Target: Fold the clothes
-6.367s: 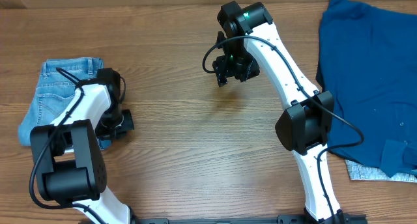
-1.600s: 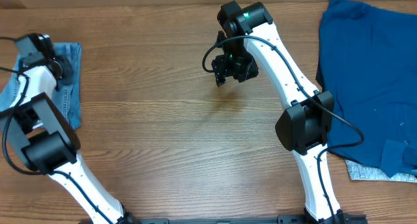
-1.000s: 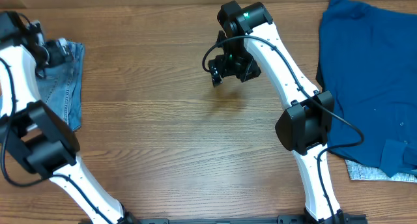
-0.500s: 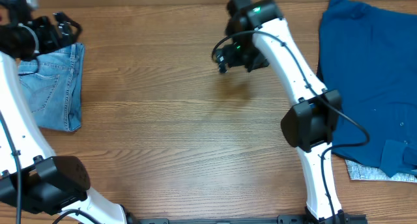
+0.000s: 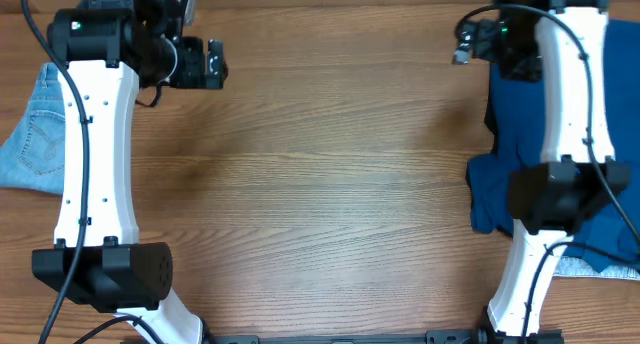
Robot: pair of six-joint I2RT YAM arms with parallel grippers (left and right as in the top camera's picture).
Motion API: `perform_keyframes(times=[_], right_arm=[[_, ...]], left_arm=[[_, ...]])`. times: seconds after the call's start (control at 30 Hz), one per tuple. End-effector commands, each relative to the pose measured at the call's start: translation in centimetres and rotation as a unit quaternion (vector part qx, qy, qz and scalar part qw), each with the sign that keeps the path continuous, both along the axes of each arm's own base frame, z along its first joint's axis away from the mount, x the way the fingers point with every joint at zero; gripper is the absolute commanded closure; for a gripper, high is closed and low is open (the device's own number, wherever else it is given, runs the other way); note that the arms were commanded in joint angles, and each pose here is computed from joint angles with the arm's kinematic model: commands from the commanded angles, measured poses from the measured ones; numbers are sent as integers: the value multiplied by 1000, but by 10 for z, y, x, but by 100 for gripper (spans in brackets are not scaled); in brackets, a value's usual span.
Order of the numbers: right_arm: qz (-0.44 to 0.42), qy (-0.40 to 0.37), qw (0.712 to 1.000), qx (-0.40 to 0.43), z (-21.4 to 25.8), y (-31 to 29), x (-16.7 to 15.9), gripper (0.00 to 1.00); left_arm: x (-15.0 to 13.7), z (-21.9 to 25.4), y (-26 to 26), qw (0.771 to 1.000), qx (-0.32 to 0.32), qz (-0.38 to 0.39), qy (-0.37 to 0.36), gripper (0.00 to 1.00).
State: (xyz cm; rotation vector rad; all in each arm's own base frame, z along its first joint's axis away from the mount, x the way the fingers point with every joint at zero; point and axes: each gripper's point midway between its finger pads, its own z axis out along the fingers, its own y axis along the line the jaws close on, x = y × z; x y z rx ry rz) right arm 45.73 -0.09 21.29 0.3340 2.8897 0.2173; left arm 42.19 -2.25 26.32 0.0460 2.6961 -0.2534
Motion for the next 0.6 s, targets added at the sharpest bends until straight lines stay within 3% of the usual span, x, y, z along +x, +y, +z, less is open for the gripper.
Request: perform_keyframes(times=[0.0, 0.13, 0.27, 0.57], right_arm=[[2, -96, 995, 6, 78, 4, -20, 0], [13, -138, 990, 3, 115, 13, -42, 0], [39, -136, 990, -4, 120, 28, -62, 0], [63, -125, 990, -2, 120, 45, -104, 0]], left_arm=[[-8, 0, 14, 999, 36, 11, 9, 0], [-20, 11, 14, 999, 36, 12, 2, 0], [-36, 22, 14, 999, 37, 12, -12, 0], [-105, 16, 12, 997, 38, 13, -60, 0]])
